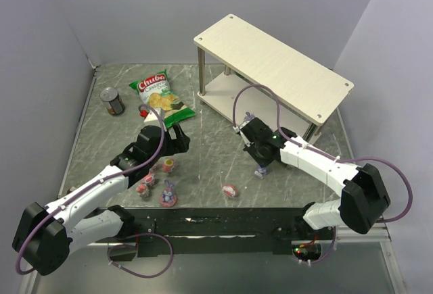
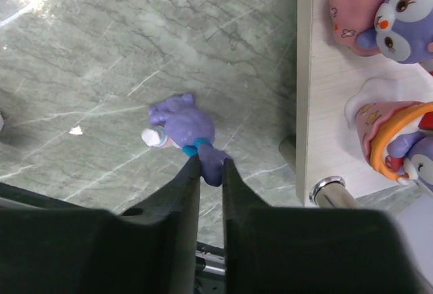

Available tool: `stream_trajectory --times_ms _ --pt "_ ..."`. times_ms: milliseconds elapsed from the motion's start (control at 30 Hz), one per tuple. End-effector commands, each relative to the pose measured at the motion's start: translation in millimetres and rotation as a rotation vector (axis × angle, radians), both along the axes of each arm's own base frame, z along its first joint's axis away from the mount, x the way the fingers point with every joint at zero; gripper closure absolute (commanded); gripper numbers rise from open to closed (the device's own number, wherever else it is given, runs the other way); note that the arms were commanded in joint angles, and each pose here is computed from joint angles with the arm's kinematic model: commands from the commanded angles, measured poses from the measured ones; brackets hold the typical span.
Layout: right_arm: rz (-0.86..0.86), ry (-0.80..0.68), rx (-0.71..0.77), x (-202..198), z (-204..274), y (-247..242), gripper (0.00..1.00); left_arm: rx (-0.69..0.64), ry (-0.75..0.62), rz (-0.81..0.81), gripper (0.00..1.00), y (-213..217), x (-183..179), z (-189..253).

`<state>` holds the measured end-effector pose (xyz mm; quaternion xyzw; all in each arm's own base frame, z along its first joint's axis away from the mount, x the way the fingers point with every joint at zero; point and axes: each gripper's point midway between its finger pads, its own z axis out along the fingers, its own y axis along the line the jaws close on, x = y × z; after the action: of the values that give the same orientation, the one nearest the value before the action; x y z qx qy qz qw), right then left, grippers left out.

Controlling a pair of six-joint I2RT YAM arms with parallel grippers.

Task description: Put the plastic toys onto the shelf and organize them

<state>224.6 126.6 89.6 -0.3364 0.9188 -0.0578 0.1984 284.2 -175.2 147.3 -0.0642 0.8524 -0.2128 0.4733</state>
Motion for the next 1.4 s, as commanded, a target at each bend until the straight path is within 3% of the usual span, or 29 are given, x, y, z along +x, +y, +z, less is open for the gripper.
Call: stream_trajectory --times_ms 0,67,367,600,733,1000,1167,1367 --pt "-0.041 0.020 -0.013 0 -1 -1 0.92 -0.037 -0.066 -0.010 0.04 -6 9 26" --pt "-0.048 0.022 -0.013 1 0 0 1.00 -0.036 -0.065 -0.009 0.04 -5 9 25" --pt "-0.014 -0.014 0.062 16 28 31 1.00 -0.030 -0.071 0.008 0.04 1 5 29" --pt "0.129 -0.083 0.046 39 68 82 1.00 -0.023 -0.074 0.023 0.03 9 -1 40" --pt "0.194 -0.164 0.037 64 97 104 1.00 -0.039 -0.099 0.006 0.04 9 -4 54" --pt "0.405 -0.256 -0.146 117 107 118 1.00 -0.080 -0.123 -0.048 0.03 -2 -6 65" --pt "0.464 -0.303 -0.098 151 120 121 1.00 -0.072 -0.123 -0.055 0.04 -9 4 61" --pt "0.502 -0.337 -0.081 186 124 130 1.00 -0.050 -0.128 -0.173 0.04 -34 14 53"
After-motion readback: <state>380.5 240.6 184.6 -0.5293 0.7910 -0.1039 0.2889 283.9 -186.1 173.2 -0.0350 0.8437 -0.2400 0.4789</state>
